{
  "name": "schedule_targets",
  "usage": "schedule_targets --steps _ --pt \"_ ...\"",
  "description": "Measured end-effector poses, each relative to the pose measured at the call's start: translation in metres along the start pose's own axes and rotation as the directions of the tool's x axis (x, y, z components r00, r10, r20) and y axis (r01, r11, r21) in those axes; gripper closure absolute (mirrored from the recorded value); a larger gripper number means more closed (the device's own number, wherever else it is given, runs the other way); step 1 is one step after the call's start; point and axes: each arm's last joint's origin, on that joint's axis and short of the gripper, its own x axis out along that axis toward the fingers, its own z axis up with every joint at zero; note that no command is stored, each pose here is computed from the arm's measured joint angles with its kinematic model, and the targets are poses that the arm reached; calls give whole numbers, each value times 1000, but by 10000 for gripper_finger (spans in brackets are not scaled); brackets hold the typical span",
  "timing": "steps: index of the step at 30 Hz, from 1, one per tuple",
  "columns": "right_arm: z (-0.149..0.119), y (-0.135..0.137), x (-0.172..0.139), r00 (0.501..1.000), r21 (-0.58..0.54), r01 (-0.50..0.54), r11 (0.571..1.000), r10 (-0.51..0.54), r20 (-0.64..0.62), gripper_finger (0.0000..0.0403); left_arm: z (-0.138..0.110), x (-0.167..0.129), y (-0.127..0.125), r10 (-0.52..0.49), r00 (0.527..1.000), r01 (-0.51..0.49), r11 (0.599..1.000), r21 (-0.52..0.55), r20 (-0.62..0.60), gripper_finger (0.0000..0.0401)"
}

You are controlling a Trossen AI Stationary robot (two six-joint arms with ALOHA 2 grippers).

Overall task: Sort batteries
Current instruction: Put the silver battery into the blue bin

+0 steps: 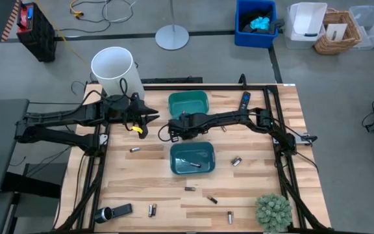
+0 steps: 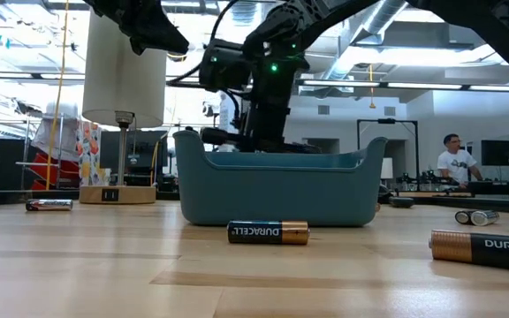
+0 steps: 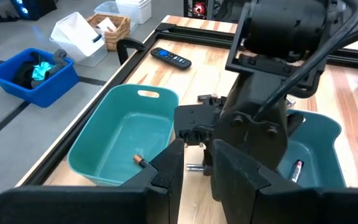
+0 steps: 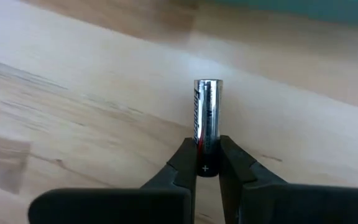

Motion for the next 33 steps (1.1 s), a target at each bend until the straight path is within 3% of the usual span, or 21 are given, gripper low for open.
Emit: schedule_targets --steps 9,14,19,25,33 --pt "17 18 -29 995 -45 -83 996 85 51 354 0 0 0 0 1000 0 1000 0 -1 319" --pt "18 34 -57 985 -140 -145 980 156 74 354 -1 0 0 0 1000 0 1000 3 -14 319" --pt "13 41 -79 983 -281 -143 949 168 67 353 -2 0 0 0 1000 0 1000 -11 -18 319" --pt "-9 47 -107 989 -487 -111 866 143 30 353 -6 -8 1 -3 998 -1 998 -65 -59 319" --pt "-49 47 -138 998 -731 -63 679 61 -29 353 -14 -40 7 12 996 -16 999 -35 -87 319"
